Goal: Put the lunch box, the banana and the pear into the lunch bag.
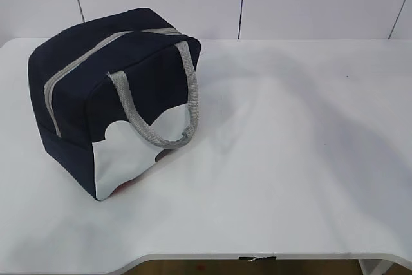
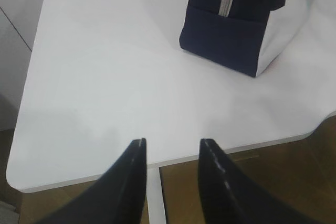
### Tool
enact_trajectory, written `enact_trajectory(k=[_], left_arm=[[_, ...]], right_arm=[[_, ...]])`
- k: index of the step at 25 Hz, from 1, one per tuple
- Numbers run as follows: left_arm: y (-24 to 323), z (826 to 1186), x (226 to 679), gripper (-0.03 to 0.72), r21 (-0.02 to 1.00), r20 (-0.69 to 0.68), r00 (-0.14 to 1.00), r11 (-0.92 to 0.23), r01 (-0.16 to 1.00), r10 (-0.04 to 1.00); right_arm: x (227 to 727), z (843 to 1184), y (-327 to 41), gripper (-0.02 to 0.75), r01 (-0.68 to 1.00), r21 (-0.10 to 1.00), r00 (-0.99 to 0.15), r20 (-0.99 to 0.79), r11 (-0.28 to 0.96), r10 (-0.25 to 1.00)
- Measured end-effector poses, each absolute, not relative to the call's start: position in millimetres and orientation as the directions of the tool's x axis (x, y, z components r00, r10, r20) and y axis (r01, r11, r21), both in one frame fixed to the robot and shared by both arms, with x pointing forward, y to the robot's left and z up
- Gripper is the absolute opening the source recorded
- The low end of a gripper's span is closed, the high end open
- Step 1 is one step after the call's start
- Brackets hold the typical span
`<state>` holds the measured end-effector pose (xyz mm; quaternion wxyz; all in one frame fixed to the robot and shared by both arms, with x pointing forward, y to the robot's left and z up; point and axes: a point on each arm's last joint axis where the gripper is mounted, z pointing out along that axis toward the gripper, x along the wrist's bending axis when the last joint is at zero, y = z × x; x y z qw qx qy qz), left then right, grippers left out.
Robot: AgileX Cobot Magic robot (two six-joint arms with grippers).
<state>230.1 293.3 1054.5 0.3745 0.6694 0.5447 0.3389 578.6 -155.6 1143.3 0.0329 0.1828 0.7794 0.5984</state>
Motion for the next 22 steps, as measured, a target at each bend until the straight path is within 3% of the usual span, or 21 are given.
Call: enact_trajectory(k=[22], left_arm=[[293.3,1054.5,230.1,0.245,0.871,0.046,0.177,-0.126,0.475,0.983]], right_arm=[[585.2,1143.5,-160.1,0.334,0.268,0.944,-0.902,0.176,0.192,0.394]])
